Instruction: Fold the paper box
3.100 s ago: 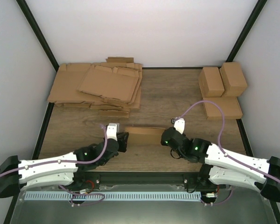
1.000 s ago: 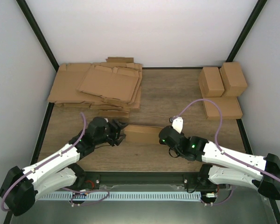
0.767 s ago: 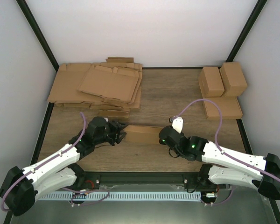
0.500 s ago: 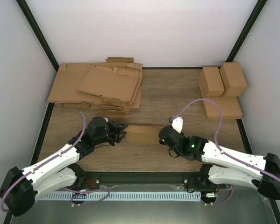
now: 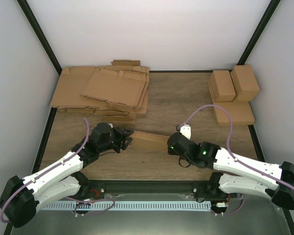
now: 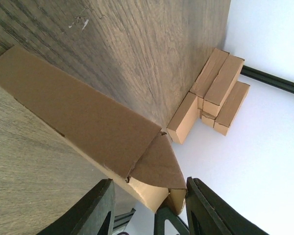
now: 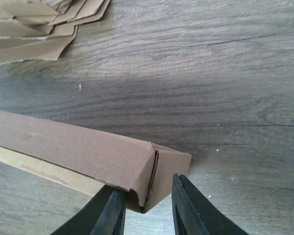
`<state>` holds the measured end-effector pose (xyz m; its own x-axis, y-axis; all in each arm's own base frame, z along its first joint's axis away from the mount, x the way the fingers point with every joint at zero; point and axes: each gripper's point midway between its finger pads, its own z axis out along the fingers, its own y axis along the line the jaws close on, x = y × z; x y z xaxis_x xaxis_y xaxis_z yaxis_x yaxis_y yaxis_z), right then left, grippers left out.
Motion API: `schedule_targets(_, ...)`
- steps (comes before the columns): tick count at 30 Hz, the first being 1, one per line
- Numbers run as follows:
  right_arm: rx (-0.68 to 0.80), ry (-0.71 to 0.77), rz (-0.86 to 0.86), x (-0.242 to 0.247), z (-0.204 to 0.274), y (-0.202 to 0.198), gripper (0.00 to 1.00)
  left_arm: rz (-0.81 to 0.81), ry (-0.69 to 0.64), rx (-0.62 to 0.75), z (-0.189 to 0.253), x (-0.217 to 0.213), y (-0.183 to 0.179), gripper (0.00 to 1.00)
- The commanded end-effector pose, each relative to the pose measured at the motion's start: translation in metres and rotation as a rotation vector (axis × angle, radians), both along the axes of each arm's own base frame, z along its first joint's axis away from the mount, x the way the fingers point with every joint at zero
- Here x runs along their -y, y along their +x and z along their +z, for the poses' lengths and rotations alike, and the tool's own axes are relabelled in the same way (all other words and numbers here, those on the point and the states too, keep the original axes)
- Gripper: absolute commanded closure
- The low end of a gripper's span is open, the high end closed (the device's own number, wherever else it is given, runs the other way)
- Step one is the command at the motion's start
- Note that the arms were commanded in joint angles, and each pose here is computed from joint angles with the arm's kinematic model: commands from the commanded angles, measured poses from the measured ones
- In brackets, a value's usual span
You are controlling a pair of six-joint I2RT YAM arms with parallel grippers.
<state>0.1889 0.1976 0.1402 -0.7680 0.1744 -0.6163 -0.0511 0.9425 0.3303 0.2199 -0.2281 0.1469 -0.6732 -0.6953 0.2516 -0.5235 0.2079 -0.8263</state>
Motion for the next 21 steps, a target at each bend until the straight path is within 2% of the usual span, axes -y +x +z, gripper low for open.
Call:
schedule_targets(1, -0.135, -0.110, 0.057, 0.019, -0.026, -0.028, 0.71, 0.028, 0.093, -0.074, -0.032, -0.014, -0.007, 0.59)
schedule_targets(10, -0.116, -0.029, 0.081, 0.011, 0.004, -0.029, 0.52, 0.023, 0.097, -0.079, -0.034, -0.013, -0.007, 0.59)
schedule_targets(14, -0.106, -0.018, 0.081, 0.012, 0.018, -0.027, 0.46, 0.025, 0.103, -0.086, -0.036, -0.014, -0.007, 0.59)
schedule_targets(21, -0.084, 0.041, 0.130, 0.006, 0.044, -0.016, 0.46, 0.026, 0.105, -0.088, -0.036, -0.014, -0.007, 0.59)
